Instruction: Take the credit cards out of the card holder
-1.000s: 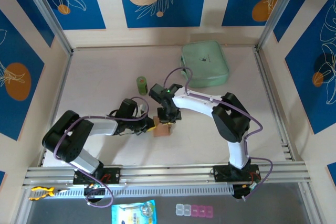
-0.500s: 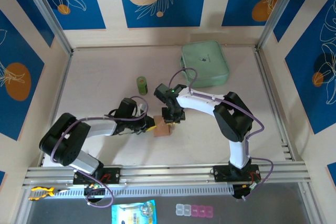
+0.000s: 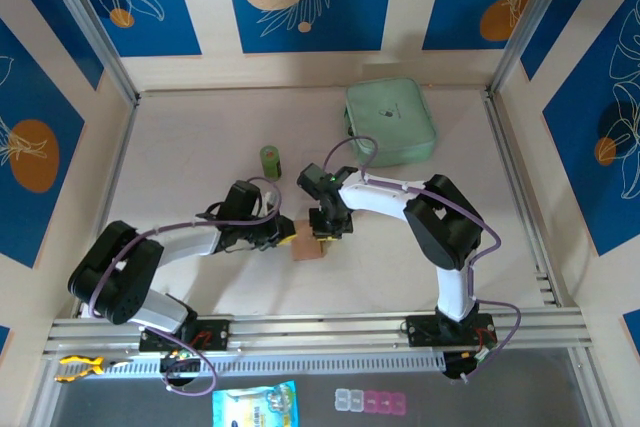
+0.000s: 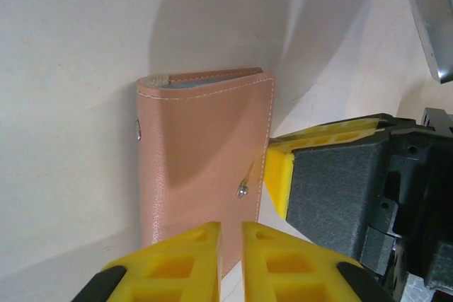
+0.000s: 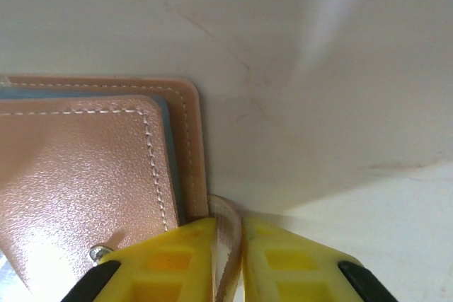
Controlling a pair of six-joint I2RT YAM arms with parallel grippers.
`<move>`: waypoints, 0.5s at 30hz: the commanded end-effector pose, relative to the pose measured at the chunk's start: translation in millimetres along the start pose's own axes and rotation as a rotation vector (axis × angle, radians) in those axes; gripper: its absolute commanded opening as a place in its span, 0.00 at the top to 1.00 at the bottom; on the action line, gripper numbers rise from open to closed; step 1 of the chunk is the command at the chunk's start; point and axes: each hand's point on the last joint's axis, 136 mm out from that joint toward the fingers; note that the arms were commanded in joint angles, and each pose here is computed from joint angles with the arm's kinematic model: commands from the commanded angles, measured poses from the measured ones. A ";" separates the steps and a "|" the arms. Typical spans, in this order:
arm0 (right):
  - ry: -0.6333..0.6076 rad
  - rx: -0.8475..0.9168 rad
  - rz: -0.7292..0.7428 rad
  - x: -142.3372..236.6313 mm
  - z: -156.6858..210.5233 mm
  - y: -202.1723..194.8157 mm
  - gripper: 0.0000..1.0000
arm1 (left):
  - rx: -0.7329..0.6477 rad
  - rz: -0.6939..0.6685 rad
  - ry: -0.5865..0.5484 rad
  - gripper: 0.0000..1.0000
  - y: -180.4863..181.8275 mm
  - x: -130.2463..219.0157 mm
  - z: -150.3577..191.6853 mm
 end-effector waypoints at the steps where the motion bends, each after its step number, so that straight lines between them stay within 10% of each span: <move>1: 0.019 0.001 -0.039 -2.3 5.1 0.9 0.84 | -0.035 0.010 -0.024 0.86 -12.9 5.5 -6.6; 15: -0.030 0.006 -0.040 26.5 6.9 -19.3 0.92 | -0.046 0.004 -0.082 0.85 -14.0 25.3 -28.9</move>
Point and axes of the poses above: each hand's point on the last joint's axis, 136 mm out from that joint toward the fingers, its own x axis back along the fingers, its own y axis along the line the jaws close on, z = x × y, and after that the axes turned 8 degrees about x, right-handed
